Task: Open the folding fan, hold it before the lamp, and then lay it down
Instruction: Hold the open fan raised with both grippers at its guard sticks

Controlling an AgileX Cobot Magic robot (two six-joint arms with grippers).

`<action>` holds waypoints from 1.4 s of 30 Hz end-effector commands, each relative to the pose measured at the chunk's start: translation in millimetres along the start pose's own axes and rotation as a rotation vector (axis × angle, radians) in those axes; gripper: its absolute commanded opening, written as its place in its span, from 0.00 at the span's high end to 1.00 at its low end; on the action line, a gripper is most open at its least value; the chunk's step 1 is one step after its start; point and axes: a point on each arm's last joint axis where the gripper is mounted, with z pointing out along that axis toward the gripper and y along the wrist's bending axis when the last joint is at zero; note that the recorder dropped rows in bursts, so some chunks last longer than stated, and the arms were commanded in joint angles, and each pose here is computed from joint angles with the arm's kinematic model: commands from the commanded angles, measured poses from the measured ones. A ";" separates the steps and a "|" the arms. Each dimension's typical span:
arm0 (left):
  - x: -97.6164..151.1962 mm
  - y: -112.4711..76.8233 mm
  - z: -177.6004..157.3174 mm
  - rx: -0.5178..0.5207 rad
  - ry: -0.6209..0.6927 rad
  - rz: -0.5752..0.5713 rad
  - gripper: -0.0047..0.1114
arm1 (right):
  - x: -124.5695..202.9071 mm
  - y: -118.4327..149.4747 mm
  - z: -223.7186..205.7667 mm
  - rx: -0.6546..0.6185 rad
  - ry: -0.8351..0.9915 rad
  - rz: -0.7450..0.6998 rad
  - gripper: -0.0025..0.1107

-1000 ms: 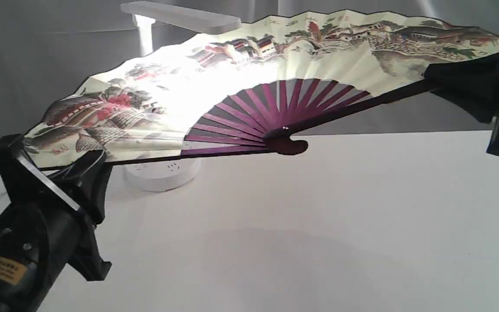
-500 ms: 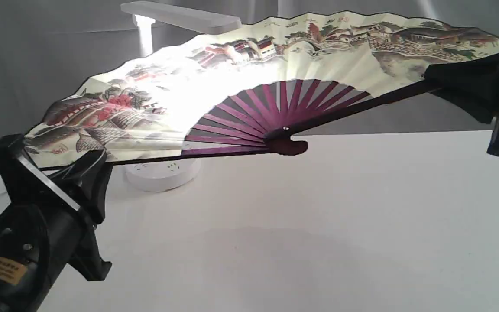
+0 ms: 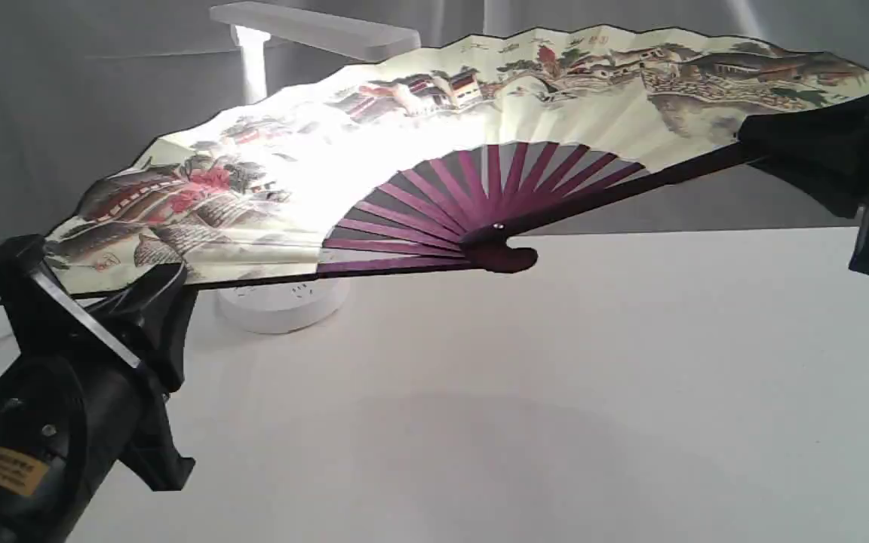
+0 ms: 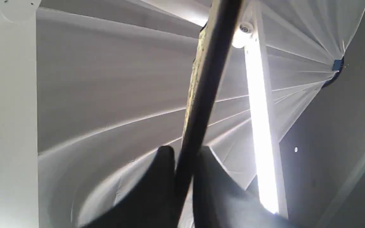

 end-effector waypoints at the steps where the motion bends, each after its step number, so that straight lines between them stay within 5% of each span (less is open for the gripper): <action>1: -30.7 -12.3 -4.1 0.116 -0.257 -0.143 0.96 | -18.4 -11.5 -10.5 0.123 -0.175 -0.035 0.98; 42: -29.1 -13.6 -4.0 0.127 -0.236 -0.198 0.96 | -18.2 -11.5 -10.4 0.123 -0.172 -0.033 0.98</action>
